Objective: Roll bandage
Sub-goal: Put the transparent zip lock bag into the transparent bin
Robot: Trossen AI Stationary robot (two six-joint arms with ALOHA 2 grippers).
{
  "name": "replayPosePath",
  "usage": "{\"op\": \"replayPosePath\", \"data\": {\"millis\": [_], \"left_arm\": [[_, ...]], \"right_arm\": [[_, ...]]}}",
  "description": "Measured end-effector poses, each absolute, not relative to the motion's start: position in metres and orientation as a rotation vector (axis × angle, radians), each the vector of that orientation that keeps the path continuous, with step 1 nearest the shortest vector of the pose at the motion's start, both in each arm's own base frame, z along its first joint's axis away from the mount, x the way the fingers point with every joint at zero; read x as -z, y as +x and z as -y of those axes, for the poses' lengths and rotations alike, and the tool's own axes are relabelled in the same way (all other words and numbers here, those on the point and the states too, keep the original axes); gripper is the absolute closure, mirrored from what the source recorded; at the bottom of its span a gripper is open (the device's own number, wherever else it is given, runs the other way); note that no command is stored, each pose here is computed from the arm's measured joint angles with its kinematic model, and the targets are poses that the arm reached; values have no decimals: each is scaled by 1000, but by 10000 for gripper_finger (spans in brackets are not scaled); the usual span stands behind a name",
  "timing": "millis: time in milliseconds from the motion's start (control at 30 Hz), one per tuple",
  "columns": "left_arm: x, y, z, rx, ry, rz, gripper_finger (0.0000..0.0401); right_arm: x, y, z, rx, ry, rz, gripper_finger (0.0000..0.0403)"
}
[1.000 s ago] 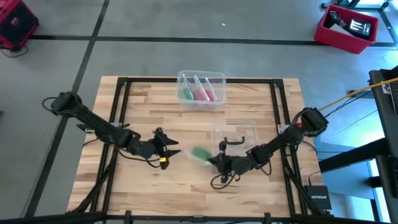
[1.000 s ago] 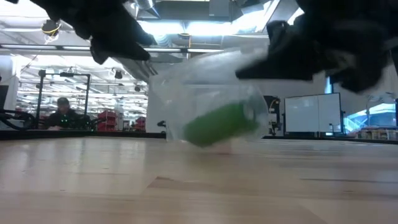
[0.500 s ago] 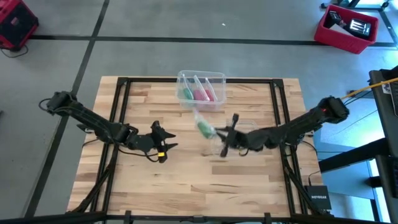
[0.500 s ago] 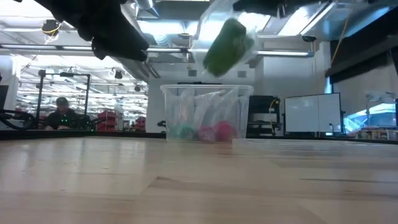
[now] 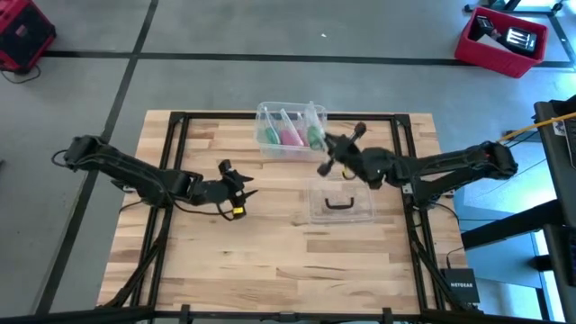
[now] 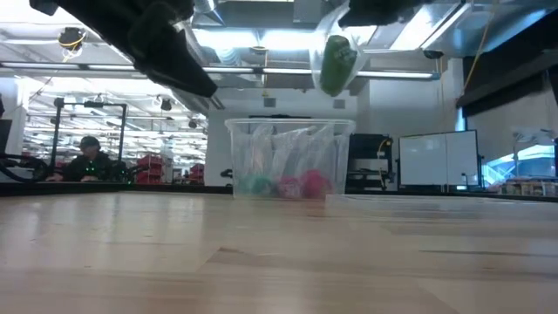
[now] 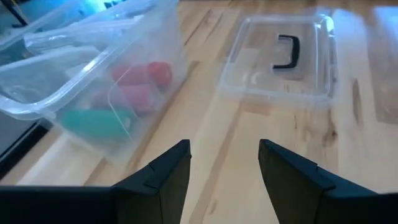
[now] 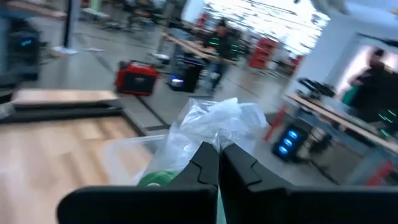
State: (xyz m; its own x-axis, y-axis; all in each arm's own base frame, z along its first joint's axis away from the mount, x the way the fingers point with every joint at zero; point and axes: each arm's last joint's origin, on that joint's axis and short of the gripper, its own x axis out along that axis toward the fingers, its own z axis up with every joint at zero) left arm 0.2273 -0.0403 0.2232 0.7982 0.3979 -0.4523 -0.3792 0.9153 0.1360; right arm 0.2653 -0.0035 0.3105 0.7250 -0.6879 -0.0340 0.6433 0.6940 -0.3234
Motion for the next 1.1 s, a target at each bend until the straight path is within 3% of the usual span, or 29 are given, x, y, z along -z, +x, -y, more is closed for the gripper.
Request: {"op": "replayPosePath", "data": {"millis": [333, 733, 1100], "left_arm": [[-235, 217, 22, -429, 122, -506, 219], [-234, 216, 21, -426, 144, -528, 219], [-231, 214, 21, -437, 116, -554, 219]], "right_arm": [[-322, 266, 54, 896, -68, -26, 401], [-272, 293, 95, 968, -45, -183, 402], [-238, 306, 106, 970, -181, -375, 398]]}}
